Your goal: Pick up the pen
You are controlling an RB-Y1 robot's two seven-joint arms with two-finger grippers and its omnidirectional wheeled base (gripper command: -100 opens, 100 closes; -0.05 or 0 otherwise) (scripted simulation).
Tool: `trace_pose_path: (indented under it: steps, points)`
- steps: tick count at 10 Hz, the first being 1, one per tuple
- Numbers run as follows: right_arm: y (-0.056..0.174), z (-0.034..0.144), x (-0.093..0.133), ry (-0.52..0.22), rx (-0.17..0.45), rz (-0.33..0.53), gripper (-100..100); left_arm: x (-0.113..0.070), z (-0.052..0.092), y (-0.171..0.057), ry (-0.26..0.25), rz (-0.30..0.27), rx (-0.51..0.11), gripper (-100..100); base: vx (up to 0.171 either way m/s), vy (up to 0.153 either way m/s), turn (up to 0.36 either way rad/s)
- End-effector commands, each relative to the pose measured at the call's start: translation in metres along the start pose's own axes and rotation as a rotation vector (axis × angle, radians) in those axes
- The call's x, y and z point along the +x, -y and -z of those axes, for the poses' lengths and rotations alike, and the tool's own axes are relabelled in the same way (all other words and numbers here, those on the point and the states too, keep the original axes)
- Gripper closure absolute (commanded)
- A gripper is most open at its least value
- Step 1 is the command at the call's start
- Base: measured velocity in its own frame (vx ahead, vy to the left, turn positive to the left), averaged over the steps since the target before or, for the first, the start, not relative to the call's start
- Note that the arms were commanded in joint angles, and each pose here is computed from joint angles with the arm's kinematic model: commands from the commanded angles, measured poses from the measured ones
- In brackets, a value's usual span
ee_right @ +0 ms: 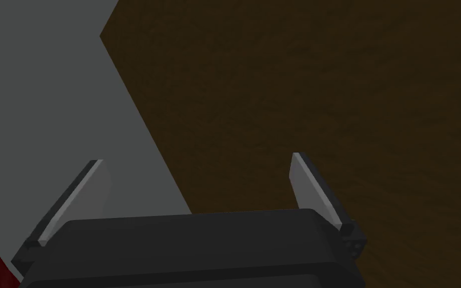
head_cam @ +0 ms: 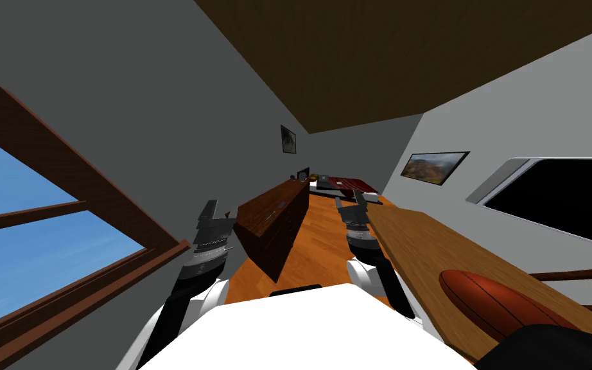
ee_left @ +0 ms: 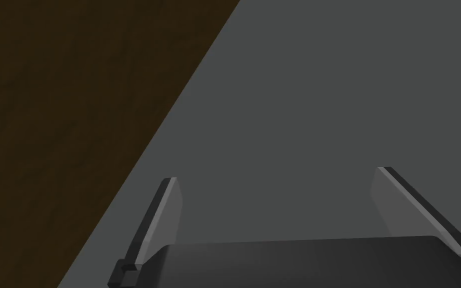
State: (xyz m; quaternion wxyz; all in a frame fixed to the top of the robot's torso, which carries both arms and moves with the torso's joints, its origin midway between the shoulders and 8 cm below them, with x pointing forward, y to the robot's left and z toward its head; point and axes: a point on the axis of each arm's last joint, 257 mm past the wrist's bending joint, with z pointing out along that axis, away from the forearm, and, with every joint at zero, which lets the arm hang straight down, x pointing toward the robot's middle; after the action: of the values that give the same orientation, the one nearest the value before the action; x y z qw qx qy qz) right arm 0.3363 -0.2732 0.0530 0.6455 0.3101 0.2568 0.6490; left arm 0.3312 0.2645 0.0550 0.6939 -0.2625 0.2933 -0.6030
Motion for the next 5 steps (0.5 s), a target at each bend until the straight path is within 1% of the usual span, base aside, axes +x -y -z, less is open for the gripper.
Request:
trace_pose_path:
  steps: [1, 3, 5]
  points:
    - [0.0, 0.0, 0.0, 0.0, 0.0, 0.0, 0, 0.002, -0.003, -0.01, -0.019, 0.027, -0.026, -100, 0.009, -0.011, -0.001]
    - [0.0, 0.0, 0.0, 0.0, 0.0, 0.0, 0, 0.002, -0.008, -0.024, -0.027, 0.071, -0.063, -100, 0.021, -0.02, -0.001]
    - [0.0, 0.0, 0.0, 0.0, 0.0, 0.0, 0, 0.001, -0.015, -0.04, -0.026, 0.138, -0.102, -100, 0.027, -0.024, -0.001]
